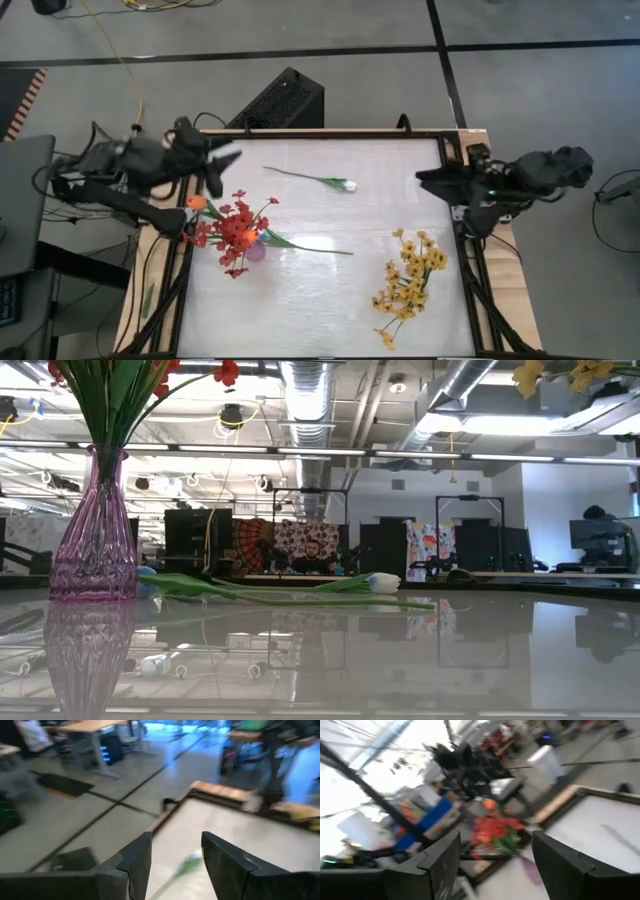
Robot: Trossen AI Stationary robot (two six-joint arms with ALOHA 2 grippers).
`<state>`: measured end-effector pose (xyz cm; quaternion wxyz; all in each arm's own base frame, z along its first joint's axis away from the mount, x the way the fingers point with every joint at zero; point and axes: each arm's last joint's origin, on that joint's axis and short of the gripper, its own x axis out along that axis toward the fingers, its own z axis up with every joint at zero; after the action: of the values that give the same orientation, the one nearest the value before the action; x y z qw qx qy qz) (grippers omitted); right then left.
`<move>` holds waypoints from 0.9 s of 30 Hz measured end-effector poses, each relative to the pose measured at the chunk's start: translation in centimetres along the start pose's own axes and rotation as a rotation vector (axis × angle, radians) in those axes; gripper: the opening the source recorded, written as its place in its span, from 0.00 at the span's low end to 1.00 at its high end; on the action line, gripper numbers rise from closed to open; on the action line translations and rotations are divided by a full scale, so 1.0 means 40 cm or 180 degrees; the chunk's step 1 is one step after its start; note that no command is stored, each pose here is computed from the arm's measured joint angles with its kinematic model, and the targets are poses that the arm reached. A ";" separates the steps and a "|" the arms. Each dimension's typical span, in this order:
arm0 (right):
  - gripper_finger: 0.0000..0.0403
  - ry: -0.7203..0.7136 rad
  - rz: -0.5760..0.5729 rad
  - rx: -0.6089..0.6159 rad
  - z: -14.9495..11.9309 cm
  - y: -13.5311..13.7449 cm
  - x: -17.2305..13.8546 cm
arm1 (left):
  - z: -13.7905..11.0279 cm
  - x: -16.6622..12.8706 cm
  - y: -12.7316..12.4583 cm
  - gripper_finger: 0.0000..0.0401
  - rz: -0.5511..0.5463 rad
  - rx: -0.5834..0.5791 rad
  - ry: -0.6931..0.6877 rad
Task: Sort flowers into vase by color
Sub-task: Put the top white flower into the transparent vase
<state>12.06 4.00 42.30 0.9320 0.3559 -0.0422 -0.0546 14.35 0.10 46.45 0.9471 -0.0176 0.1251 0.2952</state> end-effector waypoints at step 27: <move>0.67 0.0937 -0.0298 -0.0267 -0.141 -0.031 0.210 | -0.378 0.784 0.173 0.40 -0.1210 0.0906 0.2453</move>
<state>20.94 5.70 37.62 0.9386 0.3224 0.1138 -0.0469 31.96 21.58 24.32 0.8617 -0.0186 0.5025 0.0677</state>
